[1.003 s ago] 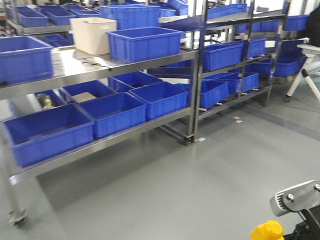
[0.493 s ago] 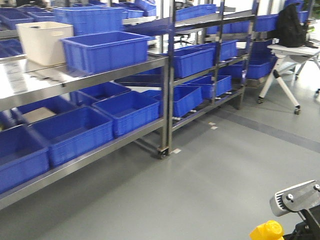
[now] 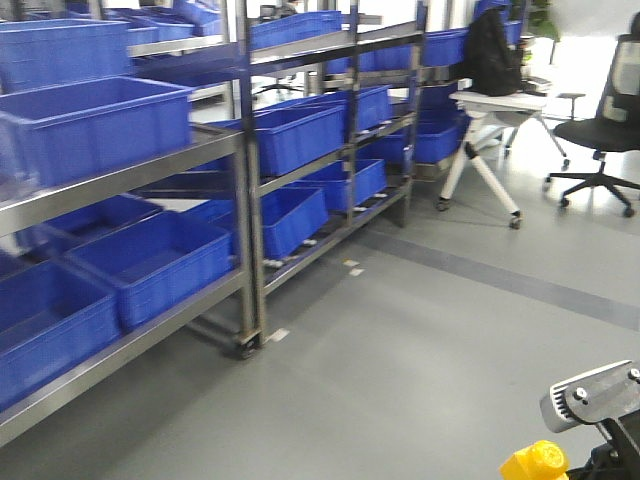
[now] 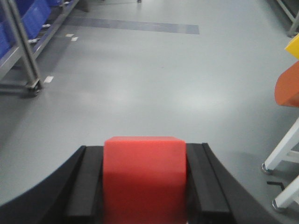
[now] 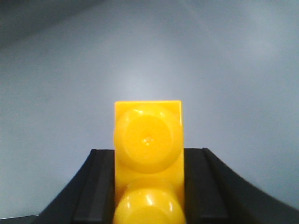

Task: Pick red and yellow blocks into blue bin
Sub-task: 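Drive the base to the large blue bin holding both blocks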

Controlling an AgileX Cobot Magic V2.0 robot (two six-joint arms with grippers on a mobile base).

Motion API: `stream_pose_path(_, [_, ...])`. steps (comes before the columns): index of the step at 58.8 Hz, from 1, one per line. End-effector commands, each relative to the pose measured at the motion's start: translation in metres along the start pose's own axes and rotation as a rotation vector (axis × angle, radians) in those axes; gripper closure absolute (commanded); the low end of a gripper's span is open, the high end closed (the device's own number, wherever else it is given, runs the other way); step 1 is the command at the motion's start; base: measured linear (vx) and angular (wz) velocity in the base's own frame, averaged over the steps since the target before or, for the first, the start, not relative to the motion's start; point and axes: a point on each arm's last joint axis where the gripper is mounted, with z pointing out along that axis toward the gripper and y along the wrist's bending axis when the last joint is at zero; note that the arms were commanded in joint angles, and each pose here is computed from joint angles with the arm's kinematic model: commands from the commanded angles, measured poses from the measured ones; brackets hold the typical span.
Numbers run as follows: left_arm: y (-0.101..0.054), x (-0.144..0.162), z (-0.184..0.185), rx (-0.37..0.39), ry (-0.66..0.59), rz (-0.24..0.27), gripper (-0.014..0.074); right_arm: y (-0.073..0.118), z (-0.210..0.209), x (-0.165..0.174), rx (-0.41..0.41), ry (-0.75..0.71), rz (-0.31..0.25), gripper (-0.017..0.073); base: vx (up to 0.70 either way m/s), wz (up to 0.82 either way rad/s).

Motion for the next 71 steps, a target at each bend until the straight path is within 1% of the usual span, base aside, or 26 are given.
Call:
stream_pose_path(1, [0.0001, -0.0151, -0.0043, -0.008, -0.104, -0.013, 0.0359, -0.0008, -0.0092, -0.0141, 0.009, -0.107, -0.013, 0.0328, 0.46, -0.31])
stream_pose_path(29, [0.0001, -0.0151, -0.0043, -0.008, -0.104, -0.013, 0.0359, -0.0008, -0.0092, -0.0141, 0.009, -0.107, -0.013, 0.0328, 0.47, -0.25])
stream_pose_path(71, [0.0001, -0.0151, -0.0043, -0.008, -0.104, -0.013, 0.0359, -0.0008, -0.0092, -0.0140, 0.009, -0.106, -0.013, 0.0328, 0.49, -0.12])
